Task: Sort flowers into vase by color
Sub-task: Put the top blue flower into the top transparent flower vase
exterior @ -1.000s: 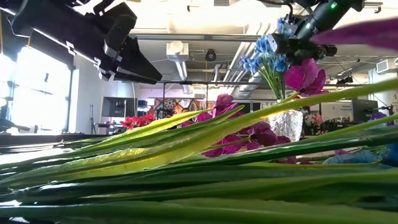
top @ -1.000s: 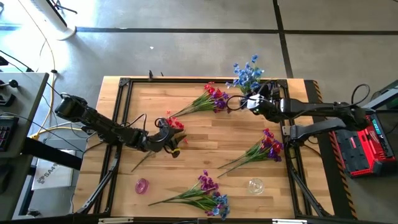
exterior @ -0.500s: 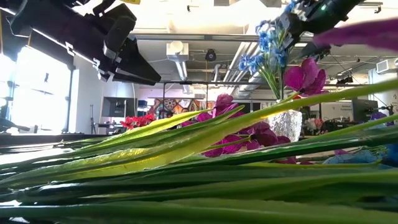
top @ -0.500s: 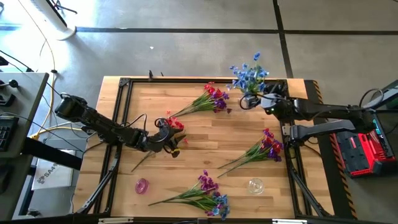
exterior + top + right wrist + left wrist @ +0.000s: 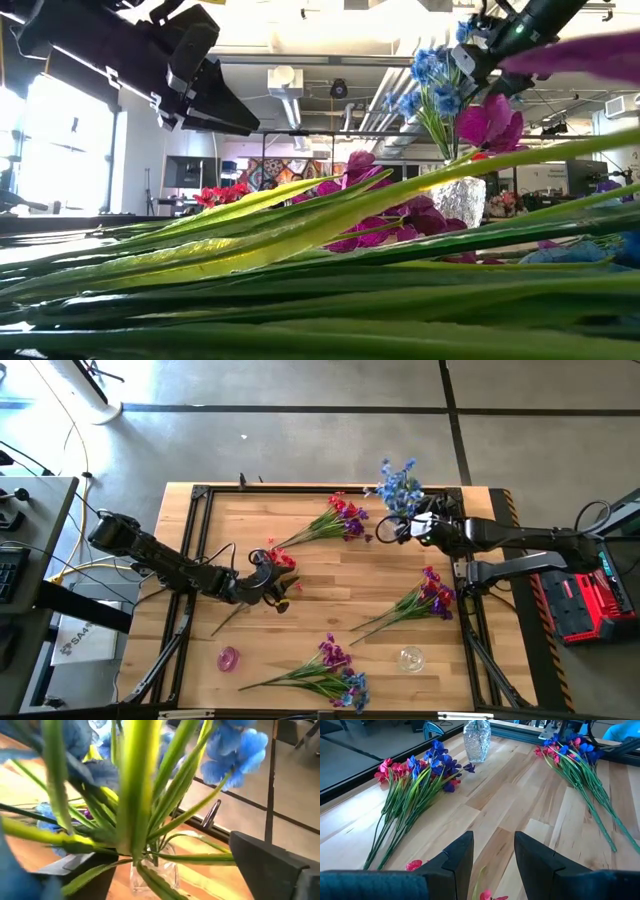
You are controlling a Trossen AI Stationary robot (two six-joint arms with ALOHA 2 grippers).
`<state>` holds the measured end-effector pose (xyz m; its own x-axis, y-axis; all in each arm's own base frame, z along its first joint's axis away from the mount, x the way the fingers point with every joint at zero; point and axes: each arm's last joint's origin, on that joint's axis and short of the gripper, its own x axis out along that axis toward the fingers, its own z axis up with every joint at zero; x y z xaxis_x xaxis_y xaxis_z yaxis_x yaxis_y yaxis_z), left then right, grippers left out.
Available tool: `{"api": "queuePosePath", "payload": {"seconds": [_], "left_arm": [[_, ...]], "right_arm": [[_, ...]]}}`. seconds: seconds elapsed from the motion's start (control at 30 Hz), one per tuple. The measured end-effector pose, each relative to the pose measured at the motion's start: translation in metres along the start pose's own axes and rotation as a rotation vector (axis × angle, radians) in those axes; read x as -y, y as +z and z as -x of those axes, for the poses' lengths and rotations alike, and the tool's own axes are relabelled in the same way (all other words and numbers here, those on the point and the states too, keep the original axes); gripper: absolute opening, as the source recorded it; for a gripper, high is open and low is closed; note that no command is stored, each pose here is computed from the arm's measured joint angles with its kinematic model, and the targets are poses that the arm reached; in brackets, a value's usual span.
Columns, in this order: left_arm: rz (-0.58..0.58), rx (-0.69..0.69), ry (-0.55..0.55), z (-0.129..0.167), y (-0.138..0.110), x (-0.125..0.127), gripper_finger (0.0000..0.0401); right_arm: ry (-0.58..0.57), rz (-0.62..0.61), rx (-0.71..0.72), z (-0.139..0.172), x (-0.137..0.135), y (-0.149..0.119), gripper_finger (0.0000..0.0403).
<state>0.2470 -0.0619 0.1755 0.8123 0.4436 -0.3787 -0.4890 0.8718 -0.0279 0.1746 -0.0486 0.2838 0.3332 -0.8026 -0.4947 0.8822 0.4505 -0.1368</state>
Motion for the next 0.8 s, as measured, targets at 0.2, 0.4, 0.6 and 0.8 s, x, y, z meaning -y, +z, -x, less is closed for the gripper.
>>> {"api": "queuePosePath", "payload": {"seconds": [0.2,0.4,0.6,0.8], "left_arm": [[0.0,-0.002,-0.002,0.0,0.0,0.0,0.0131],[-0.002,-0.003,-0.001,0.0,0.0,0.0,0.0131],[0.002,-0.002,0.008,-0.002,0.001,-0.002,0.0131],[0.002,-0.003,0.008,-0.002,0.001,-0.002,0.0131]], "right_arm": [[-0.01,-0.116,0.016,0.012,0.012,0.008,0.0391],[-0.02,0.008,0.022,0.023,0.019,0.019,0.0386],[0.068,0.206,-0.02,0.023,0.016,0.018,0.0385],[0.256,0.207,-0.151,0.018,0.017,0.015,0.0385]]}}
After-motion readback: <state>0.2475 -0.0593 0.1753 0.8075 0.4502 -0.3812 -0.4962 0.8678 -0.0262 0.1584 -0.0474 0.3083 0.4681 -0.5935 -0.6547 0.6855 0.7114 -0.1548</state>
